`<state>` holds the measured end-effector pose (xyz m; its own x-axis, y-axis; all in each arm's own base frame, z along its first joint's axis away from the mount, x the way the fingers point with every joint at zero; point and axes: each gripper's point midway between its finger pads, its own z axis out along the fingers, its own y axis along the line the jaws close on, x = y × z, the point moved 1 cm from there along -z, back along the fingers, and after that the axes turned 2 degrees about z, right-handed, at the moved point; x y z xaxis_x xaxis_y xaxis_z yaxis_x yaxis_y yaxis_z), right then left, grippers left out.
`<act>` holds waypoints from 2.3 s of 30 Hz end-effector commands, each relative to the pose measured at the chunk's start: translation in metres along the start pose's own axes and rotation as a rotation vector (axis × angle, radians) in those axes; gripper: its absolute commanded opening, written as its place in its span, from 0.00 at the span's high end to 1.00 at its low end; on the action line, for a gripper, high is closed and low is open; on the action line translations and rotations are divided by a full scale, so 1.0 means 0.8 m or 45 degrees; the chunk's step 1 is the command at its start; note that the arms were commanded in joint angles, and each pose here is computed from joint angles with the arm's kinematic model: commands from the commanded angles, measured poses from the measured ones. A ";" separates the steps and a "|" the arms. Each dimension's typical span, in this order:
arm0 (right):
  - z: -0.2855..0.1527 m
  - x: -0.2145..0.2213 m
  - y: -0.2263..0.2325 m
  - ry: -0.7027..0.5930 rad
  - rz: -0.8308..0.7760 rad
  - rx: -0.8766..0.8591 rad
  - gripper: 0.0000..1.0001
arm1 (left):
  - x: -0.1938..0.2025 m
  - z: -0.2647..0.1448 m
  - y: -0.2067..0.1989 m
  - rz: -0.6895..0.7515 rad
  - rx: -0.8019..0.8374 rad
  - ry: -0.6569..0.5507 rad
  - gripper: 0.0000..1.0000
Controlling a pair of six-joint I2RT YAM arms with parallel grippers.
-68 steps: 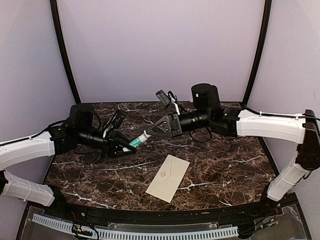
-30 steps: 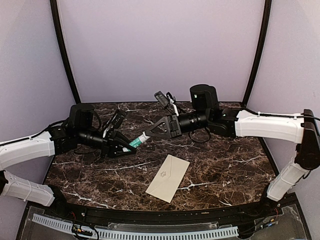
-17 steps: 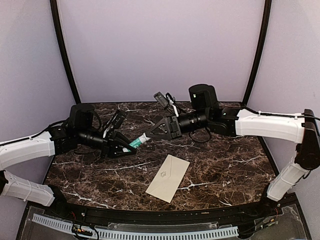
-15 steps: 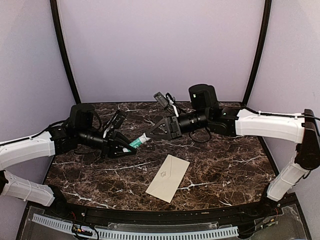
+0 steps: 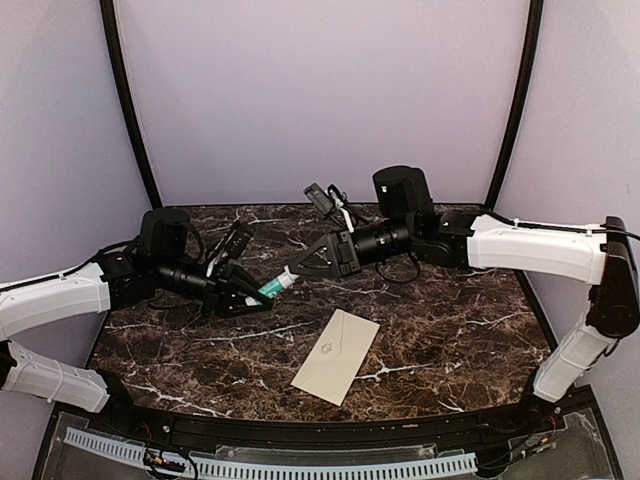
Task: Place the letter into the envelope and seal it
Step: Close the solid glue cap on the solid glue.
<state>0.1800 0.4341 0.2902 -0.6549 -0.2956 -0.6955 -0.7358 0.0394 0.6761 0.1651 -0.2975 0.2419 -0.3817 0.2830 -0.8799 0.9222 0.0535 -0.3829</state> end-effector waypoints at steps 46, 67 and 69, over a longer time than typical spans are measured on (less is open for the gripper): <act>0.034 0.044 0.007 0.157 0.060 -0.070 0.99 | -0.017 -0.003 -0.013 0.082 0.036 -0.056 1.00; 0.019 0.030 0.012 -0.013 0.071 -0.046 1.00 | -0.042 -0.013 0.003 -0.019 -0.112 -0.248 1.00; 0.020 0.030 0.012 -0.016 0.070 -0.050 1.00 | -0.042 -0.012 -0.001 -0.011 -0.084 -0.246 1.00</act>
<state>0.1777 0.4381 0.2735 -0.6965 -0.2592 -0.6691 -0.7055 0.0773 0.7045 0.1706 -0.2946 0.2347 -0.4796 0.2153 -0.8507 0.8768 0.1562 -0.4548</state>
